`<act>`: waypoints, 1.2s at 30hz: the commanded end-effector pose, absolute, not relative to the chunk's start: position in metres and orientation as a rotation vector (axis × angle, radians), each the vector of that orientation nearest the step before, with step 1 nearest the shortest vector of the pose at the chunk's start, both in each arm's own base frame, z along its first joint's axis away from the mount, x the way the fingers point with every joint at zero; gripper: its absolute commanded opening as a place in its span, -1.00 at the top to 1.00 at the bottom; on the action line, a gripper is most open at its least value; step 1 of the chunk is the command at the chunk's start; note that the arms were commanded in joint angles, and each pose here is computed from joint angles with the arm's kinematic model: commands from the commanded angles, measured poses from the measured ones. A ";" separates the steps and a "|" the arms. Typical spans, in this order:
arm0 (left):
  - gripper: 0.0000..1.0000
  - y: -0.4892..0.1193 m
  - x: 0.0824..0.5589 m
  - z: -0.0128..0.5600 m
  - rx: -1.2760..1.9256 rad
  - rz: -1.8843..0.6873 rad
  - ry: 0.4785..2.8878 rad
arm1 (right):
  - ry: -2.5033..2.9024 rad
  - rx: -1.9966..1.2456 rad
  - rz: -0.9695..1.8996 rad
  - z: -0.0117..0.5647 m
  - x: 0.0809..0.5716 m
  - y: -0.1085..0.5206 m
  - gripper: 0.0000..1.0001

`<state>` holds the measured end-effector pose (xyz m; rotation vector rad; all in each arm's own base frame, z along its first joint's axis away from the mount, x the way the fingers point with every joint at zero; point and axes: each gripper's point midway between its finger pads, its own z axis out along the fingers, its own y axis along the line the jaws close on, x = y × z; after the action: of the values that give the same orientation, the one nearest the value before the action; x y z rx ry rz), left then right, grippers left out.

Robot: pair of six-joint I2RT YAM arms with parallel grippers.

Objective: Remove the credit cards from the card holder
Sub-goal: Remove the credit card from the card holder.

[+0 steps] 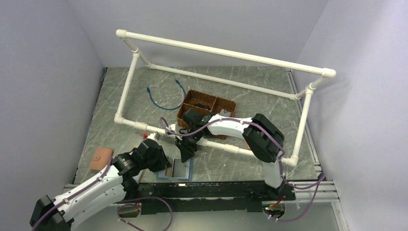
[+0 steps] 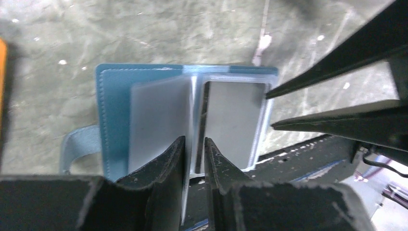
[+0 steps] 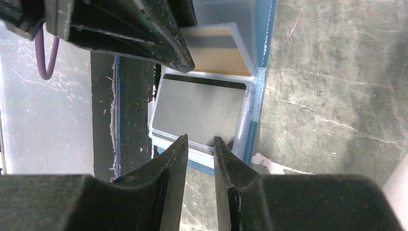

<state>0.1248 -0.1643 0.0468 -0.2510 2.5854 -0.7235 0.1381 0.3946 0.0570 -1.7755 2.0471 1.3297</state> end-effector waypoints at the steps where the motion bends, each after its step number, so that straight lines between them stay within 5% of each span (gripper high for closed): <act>1: 0.49 -0.152 0.126 0.047 -0.297 -0.616 2.613 | 1.978 -1.785 1.358 0.073 0.140 0.403 0.42; 5: 0.63 -0.152 0.128 0.048 -0.294 -0.602 2.614 | 1.974 -1.787 1.365 0.074 0.139 0.402 0.42; 9: 1.00 -0.150 0.131 0.053 -0.291 -0.594 2.596 | 1.949 -1.795 1.394 0.080 0.136 0.403 0.42; 22: 1.00 -0.189 0.147 0.109 -0.207 -1.050 2.222 | 1.777 -1.728 1.663 0.138 0.128 0.395 0.34; 36: 1.00 -0.199 0.150 0.090 -0.149 -0.922 2.419 | 1.870 -1.703 1.559 0.122 0.144 0.387 0.33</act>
<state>0.1369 -0.1849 0.0552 -0.2016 2.5079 -0.8479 0.1438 0.3845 0.1164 -1.6856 1.9072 1.5722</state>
